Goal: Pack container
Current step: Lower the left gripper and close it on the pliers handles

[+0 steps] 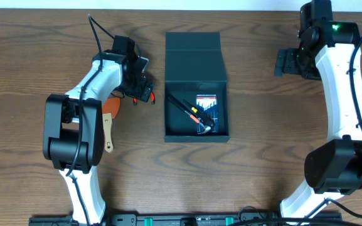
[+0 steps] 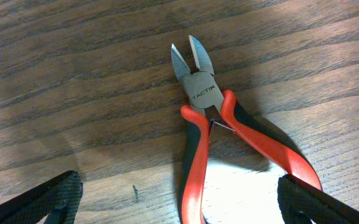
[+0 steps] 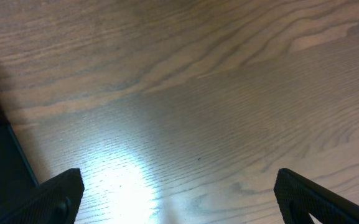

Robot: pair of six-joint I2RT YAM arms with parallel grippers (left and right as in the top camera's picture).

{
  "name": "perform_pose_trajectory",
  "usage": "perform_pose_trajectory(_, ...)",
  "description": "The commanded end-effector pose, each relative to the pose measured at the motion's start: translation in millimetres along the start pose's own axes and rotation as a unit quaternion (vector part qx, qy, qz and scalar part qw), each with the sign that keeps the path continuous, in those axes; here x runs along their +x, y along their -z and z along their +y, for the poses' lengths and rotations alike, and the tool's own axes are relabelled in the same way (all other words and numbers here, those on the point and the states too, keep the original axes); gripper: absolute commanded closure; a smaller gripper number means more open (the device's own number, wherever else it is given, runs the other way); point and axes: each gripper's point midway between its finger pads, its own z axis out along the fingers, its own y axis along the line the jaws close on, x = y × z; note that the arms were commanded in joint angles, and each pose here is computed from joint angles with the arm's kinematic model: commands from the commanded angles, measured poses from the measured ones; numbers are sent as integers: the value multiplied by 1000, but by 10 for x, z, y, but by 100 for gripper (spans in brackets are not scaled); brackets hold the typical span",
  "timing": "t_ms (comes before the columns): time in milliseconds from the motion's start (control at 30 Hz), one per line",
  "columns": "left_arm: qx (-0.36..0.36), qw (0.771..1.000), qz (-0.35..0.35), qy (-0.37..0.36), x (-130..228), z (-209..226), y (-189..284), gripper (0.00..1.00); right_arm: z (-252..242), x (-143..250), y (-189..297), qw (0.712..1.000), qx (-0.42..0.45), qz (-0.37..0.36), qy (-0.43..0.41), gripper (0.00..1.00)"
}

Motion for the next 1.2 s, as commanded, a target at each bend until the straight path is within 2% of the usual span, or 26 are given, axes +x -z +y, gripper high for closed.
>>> perform_pose_trajectory(0, 7, 1000, 1, 0, -33, -20, -47, 1, -18, 2, -3, 1000, 1, 1, -5, 1)
perform_pose_trajectory(400, 16, 999, 44, 4, 157, -38, -309, 0, -21, 1, -3, 1000, 1, 1, -5, 1)
perform_pose_trajectory(500, 16, 999, 45, 4, 160, -38, -316, 4, -19, 1, -3, 1000, 1, 1, -5, 1)
perform_pose_trajectory(567, 16, 999, 45, 4, 162, -38, -317, 11, -21, 1, -3, 1000, 1, 1, -5, 1)
perform_pose_trajectory(700, 17, 999, 48, 4, 175, -44, -315, 31, -21, 1, -3, 1000, 1, 1, -5, 1)
perform_pose_trajectory(833, 18, 998, 53, 5, 199, -49, -314, 36, -1, 3, 1, 1000, 1, 0, -3, 1)
perform_pose_trajectory(967, 19, 998, 57, 5, 222, -54, -311, 55, 2, 4, 1, 1000, 1, 0, -3, 1)
perform_pose_trajectory(1000, 19, 998, 58, 5, 226, -55, -310, 57, 0, 3, 1, 1000, 1, 0, -3, 1)
perform_pose_trajectory(1167, 21, 998, 67, 3, 264, -94, -307, 57, 6, 4, 2, 1000, 0, 0, -2, 1)
